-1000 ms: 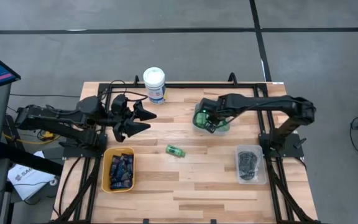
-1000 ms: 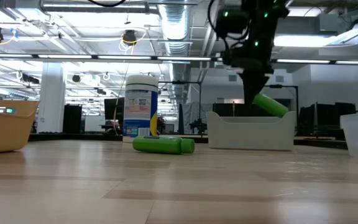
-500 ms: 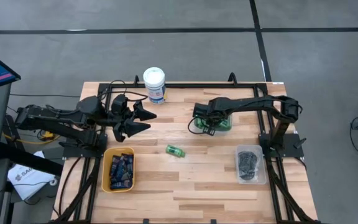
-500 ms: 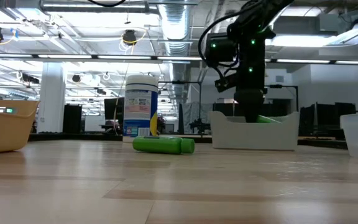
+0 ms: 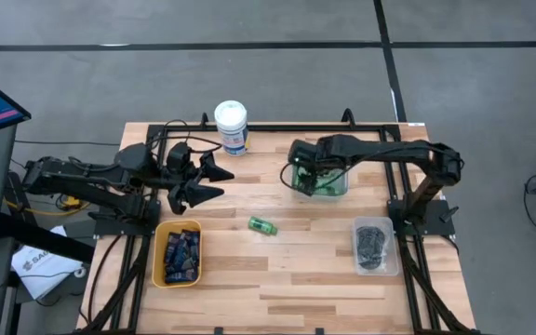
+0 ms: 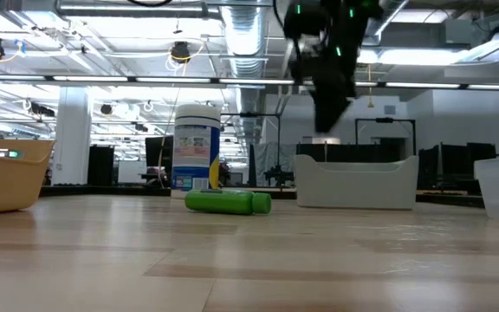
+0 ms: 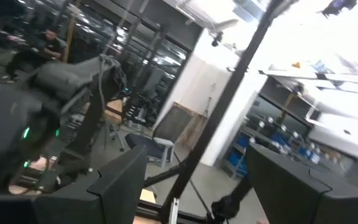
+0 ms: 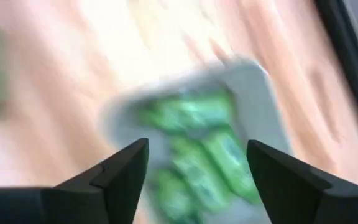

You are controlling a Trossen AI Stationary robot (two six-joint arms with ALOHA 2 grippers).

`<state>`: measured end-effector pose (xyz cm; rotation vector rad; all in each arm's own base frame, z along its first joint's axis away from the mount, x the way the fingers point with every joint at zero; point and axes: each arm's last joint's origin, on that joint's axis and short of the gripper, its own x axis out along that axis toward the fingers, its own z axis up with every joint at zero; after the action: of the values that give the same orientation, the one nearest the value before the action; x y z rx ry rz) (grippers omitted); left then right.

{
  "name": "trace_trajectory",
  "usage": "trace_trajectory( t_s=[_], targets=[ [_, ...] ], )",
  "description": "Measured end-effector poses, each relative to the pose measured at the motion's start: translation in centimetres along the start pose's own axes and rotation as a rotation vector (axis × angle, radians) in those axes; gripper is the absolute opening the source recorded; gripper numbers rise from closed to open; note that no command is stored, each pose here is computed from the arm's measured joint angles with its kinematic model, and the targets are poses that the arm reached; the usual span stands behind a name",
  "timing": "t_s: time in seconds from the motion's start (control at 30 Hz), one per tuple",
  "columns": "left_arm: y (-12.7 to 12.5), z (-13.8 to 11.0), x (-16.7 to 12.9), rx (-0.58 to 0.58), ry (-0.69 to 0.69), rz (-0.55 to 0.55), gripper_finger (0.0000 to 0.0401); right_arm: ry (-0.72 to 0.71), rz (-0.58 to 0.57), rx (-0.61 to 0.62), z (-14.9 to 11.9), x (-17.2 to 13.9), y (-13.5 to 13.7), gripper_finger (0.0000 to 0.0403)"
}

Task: Pick & Place Travel size toiletries
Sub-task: Put the green shampoo into the gray bin

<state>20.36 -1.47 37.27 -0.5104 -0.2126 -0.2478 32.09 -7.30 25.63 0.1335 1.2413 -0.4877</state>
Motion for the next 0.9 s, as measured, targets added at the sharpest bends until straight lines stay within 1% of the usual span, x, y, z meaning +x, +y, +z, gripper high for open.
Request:
trace_trajectory(
  t_s=[0.13, 0.2, 0.3, 0.37, 0.43, 0.5, 0.57, 0.63, 0.7, 0.77, 0.83, 0.9],
  targets=[
    [-0.1, 0.0, -0.1, 0.015, 0.016, -0.034, 0.0270, -0.147, 0.162, -0.031, 1.5, -3.2, 2.4, 0.0267],
    [-0.1, 0.0, -0.1, 0.014, 0.018, -0.036, 0.0270, -0.197, 0.195, -0.076, 1.7, -4.3, 4.1, 0.0264],
    [-0.1, 0.0, -0.1, 0.014, 0.019, -0.037, 0.0270, -0.257, 0.240, -0.133, 1.8, -4.5, 6.9, 0.0258],
    [-0.1, 0.0, -0.1, 0.014, 0.019, -0.038, 0.0270, -0.226, 0.249, -0.180, 1.2, -4.1, 8.5, 0.0256],
    [-0.1, 0.0, -0.1, 0.013, 0.020, -0.038, 0.0270, -0.247, 0.270, -0.193, 1.4, -3.5, 10.1, 0.0255],
    [-0.1, 0.0, -0.1, 0.013, 0.019, -0.039, 0.0270, -0.180, 0.264, -0.213, 0.5, -2.8, 11.0, 0.0255],
    [-0.2, 0.0, -0.1, 0.013, 0.023, -0.045, 0.0270, -0.224, 0.303, -0.190, 1.1, -2.3, 12.3, 0.0255],
    [-0.2, 0.0, -0.1, 0.014, 0.023, -0.050, 0.0270, -0.147, 0.283, -0.211, 0.3, -1.6, 12.6, 0.0255],
    [-0.2, 0.0, -0.1, 0.013, 0.028, -0.051, 0.0270, -0.178, 0.301, -0.187, 0.8, -0.9, 13.6, 0.0255],
    [-0.3, 0.1, -0.1, 0.016, 0.016, -0.061, 0.0270, -0.098, 0.272, -0.194, 0.1, -0.3, 13.5, 0.0255],
    [-0.3, 0.2, -0.4, 0.015, 0.019, -0.059, 0.0270, -0.123, 0.284, -0.177, 0.6, 0.2, 14.0, 0.0255],
    [-0.5, 0.4, -0.3, 0.019, 0.001, -0.070, 0.0270, -0.071, 0.261, -0.189, 0.0, 0.5, 13.7, 0.0255]
  ],
)
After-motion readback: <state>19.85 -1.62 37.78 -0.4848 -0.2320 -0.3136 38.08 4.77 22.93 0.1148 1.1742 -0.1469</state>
